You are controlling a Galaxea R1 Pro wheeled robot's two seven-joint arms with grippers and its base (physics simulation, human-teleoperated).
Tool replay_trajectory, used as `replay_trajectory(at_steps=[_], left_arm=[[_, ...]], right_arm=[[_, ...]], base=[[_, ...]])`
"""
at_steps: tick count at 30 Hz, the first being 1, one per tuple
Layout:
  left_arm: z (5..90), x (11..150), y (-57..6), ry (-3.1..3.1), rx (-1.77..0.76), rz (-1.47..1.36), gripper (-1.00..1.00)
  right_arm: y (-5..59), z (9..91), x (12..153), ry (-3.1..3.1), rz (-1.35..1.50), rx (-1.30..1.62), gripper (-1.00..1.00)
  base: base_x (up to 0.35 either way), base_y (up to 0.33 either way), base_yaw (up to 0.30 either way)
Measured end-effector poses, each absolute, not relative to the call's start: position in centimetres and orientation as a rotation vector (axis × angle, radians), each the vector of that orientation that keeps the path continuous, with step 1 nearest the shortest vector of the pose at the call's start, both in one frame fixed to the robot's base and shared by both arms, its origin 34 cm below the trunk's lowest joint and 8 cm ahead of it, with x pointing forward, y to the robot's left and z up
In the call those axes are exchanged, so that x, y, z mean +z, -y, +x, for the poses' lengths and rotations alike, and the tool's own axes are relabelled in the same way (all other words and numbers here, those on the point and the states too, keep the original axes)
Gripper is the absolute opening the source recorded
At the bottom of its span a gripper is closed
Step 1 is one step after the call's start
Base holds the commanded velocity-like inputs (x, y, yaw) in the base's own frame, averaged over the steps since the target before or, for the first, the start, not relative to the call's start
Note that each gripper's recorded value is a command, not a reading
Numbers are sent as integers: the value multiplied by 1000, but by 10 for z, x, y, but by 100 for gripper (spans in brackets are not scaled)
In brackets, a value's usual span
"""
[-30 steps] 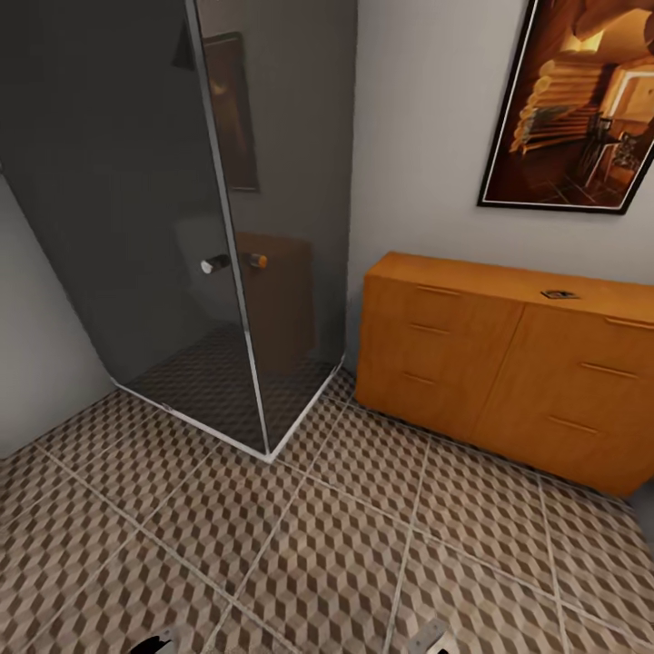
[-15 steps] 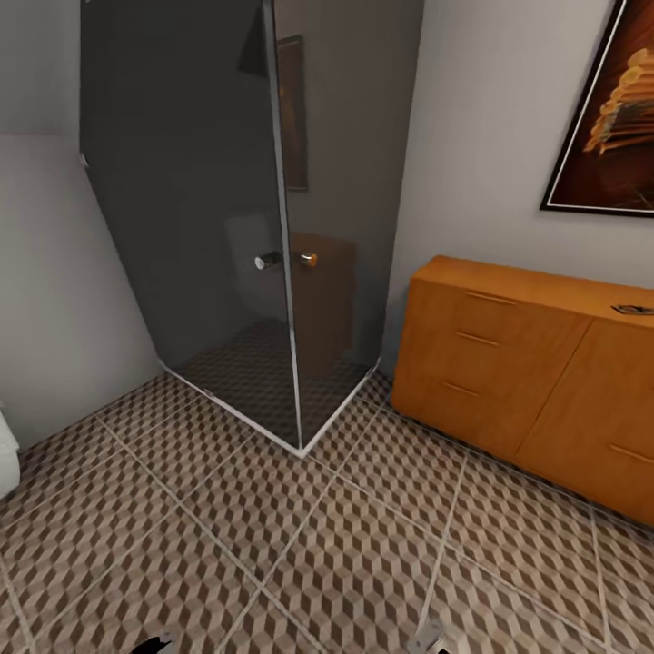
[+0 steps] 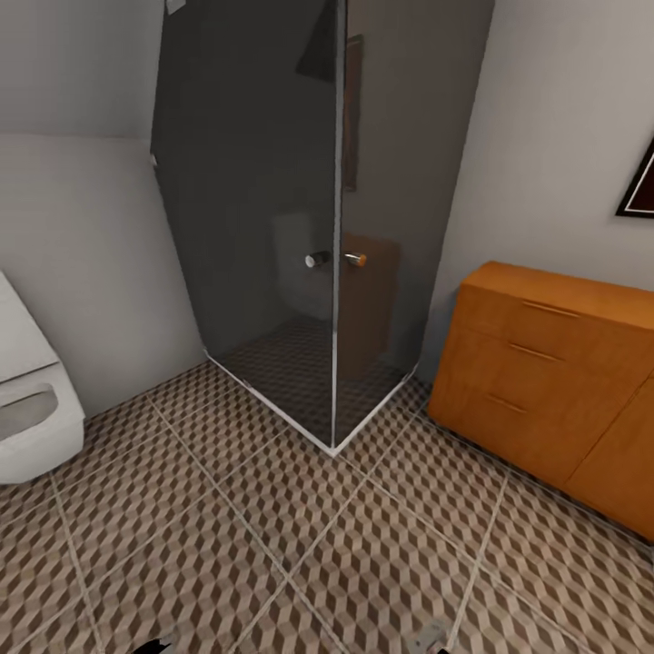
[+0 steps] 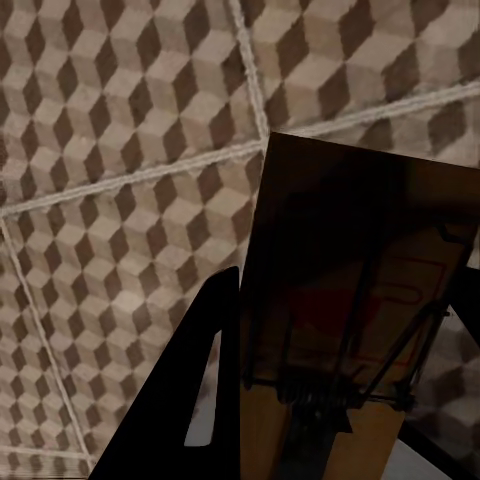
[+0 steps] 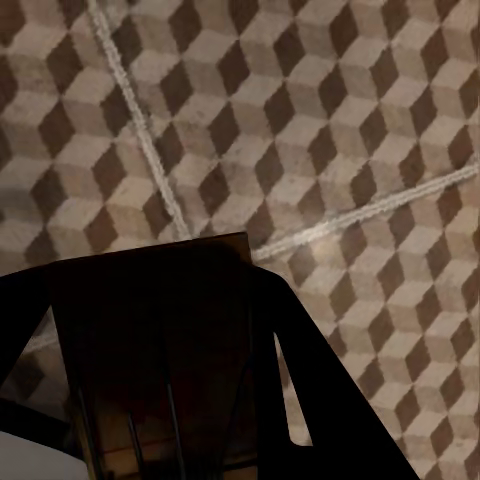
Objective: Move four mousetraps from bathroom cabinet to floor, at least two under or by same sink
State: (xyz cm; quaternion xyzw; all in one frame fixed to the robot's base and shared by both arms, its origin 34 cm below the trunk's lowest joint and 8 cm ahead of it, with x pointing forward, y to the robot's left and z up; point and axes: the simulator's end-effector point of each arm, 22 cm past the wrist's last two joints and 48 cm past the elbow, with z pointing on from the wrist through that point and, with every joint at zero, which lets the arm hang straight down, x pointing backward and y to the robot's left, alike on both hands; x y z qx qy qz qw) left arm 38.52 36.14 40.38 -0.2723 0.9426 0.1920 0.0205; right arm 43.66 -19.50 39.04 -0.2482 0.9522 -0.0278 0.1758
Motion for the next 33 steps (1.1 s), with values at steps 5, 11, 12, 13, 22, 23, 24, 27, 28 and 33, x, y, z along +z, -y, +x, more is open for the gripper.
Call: replay_trajectory(at_steps=[5, 11, 12, 13, 22, 23, 24, 27, 28, 33], left_arm=[[385, 404, -361, -2924, 594, -844, -100], [383, 403, -358, -2929, 592, -843, -100], [382, 402, -357, -2930, 590, -842, -100], [382, 402, -357, -2931, 590, -842, -100], [382, 402, -355, -2932, 587, -841, -100], [382, 402, -355, -2932, 587, -841, -100], [382, 402, -355, -2932, 587, -841, -100], [382, 402, -356, -2932, 588, -841, -100], [382, 402, -356, -2931, 589, -841, -100], [382, 403, -360, -2926, 595, -844, -100]], right_arm=[[195, 437, 390, -2697, -703, -79, -100], [196, 436, 390, -2698, -703, -82, -100], [196, 437, 390, -2696, -702, -81, -100], [196, 437, 390, -2694, -702, -80, -100], [202, 436, 390, -2688, -698, -91, -100], [202, 436, 390, -2688, -698, -91, -100], [202, 436, 390, -2688, -698, -91, -100], [202, 436, 390, -2687, -698, -91, -100], [202, 436, 390, -2688, -698, -92, -100], [200, 436, 390, -2688, -697, -89, -100]], base=[[0, 0, 292], [0, 0, 292], [0, 0, 292], [0, 0, 292], [0, 0, 292], [0, 0, 292], [0, 0, 292], [0, 0, 292], [0, 0, 292], [0, 0, 292]])
